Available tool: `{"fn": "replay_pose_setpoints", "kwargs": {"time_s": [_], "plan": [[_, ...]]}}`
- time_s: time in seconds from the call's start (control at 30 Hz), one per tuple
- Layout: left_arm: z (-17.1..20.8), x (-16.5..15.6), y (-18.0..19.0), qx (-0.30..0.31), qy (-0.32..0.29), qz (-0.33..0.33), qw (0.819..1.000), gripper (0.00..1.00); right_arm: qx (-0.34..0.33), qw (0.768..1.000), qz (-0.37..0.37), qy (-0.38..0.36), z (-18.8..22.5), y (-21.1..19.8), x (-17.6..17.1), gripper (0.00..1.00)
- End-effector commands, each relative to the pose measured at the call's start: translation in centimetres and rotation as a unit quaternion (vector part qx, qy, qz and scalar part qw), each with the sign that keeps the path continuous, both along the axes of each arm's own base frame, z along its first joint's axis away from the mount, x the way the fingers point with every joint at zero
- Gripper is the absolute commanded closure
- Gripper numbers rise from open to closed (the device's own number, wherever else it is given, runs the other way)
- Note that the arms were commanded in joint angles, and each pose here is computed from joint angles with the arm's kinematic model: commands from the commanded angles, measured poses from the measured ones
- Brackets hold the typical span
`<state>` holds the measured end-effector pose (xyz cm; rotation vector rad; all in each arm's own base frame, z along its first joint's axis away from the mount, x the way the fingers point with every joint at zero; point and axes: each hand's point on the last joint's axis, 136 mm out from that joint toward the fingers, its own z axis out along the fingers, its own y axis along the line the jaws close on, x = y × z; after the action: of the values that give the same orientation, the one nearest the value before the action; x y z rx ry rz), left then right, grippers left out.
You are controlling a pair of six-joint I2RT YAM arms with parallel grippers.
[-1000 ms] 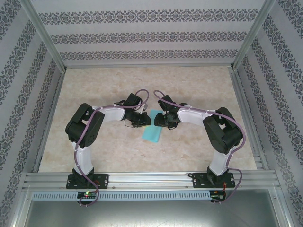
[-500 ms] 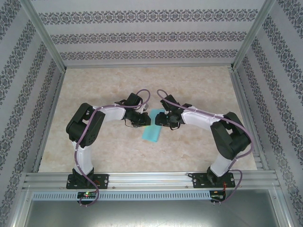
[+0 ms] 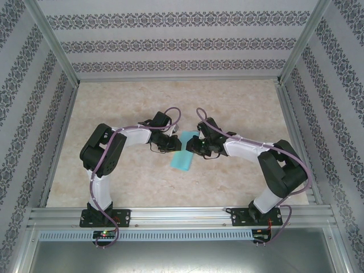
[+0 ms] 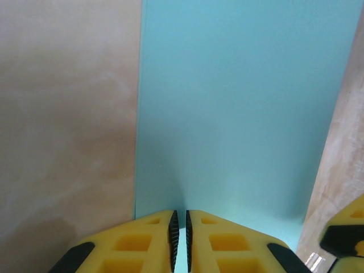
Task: Fold a paper plane with a square sheet of paper (pick it up from the middle)
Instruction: Hold the square sheet of paper at the center of the table.
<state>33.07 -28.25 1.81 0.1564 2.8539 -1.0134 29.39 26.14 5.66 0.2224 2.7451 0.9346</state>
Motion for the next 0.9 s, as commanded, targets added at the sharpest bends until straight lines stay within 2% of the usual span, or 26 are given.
{"fn": "replay_pose_setpoints", "kwargs": {"time_s": [0.0,0.37,0.7,0.87], "plan": [[-4.2,-2.2,2.2,0.084,0.035,-0.007,0.996,0.82,0.024,1.0,-0.008,0.002,-0.2,0.3,0.9,0.78],[-4.4,-2.1,2.5,0.095,0.036,-0.008,0.995,0.82,0.009,1.0,-0.012,0.026,-3.5,-1.3,1.0,0.85],[-4.8,-2.2,2.7,0.106,0.04,-0.01,0.994,0.82,-0.031,0.998,-0.011,0.049,-6.1,-3.0,0.0,0.87],[-5.0,-2.2,2.8,0.111,0.043,-0.013,0.993,0.82,-0.019,0.999,-0.007,0.041,-4.9,-2.6,0.1,0.87]]}}
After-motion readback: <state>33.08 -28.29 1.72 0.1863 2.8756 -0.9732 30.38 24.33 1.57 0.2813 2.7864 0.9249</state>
